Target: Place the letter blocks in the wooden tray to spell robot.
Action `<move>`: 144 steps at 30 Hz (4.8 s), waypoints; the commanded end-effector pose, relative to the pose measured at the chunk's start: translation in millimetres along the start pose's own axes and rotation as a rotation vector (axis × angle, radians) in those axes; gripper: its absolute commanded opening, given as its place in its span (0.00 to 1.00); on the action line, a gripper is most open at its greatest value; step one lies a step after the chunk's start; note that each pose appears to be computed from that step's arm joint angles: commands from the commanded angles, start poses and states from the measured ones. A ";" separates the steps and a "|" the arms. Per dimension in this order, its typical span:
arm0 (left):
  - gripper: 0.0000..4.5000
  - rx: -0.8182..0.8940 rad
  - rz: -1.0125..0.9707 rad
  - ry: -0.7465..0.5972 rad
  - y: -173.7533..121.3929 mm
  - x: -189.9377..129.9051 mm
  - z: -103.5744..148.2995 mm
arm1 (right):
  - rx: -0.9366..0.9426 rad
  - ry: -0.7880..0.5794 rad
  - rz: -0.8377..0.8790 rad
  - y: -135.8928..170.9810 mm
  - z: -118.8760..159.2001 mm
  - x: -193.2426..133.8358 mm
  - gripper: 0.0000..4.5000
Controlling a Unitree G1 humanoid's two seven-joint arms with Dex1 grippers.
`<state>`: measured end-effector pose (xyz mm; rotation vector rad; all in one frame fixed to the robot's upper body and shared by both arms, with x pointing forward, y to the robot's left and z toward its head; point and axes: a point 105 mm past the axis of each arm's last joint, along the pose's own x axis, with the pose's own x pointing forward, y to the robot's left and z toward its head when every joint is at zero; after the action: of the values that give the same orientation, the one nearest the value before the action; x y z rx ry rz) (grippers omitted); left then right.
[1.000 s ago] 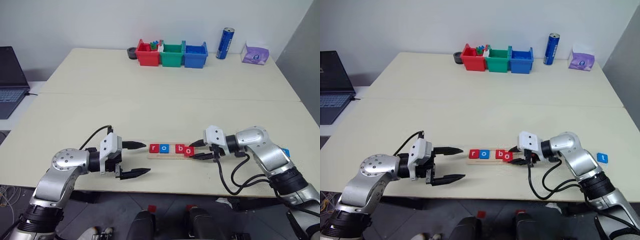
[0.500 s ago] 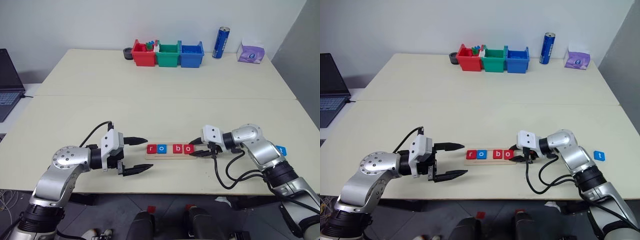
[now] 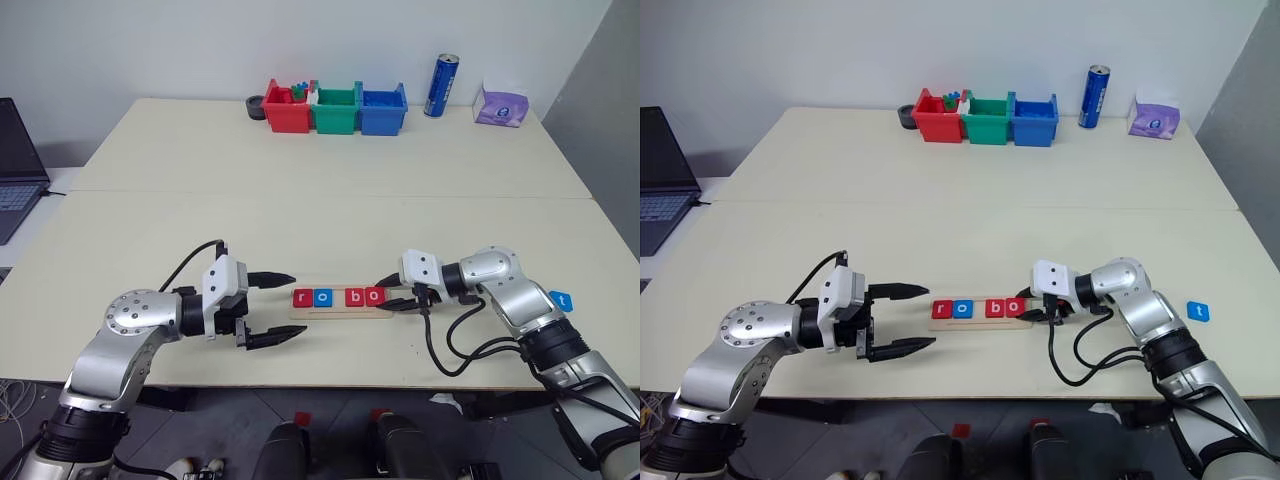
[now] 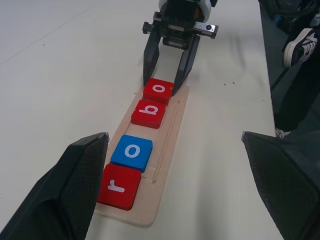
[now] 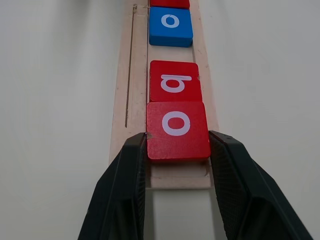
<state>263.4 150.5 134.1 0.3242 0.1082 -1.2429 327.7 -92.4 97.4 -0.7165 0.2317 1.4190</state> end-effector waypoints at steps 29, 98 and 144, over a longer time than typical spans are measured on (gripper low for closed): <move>1.00 0.063 -0.005 -0.008 8.9 -2.2 9.0 | 0.038 0.000 -0.101 -9.8 -5.9 -20.4 0.12; 1.00 0.052 0.027 -0.055 3.3 15.4 20.2 | 0.184 -0.059 -0.306 -9.8 15.2 -64.6 0.08; 1.00 0.109 -0.171 -0.301 -21.0 176.9 80.8 | 1.209 0.204 -1.676 52.1 -133.6 -181.9 0.73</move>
<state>296.0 -40.6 145.7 0.2199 -0.1306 -1.4515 285.0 -318.3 82.0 0.1089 0.4080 -0.4770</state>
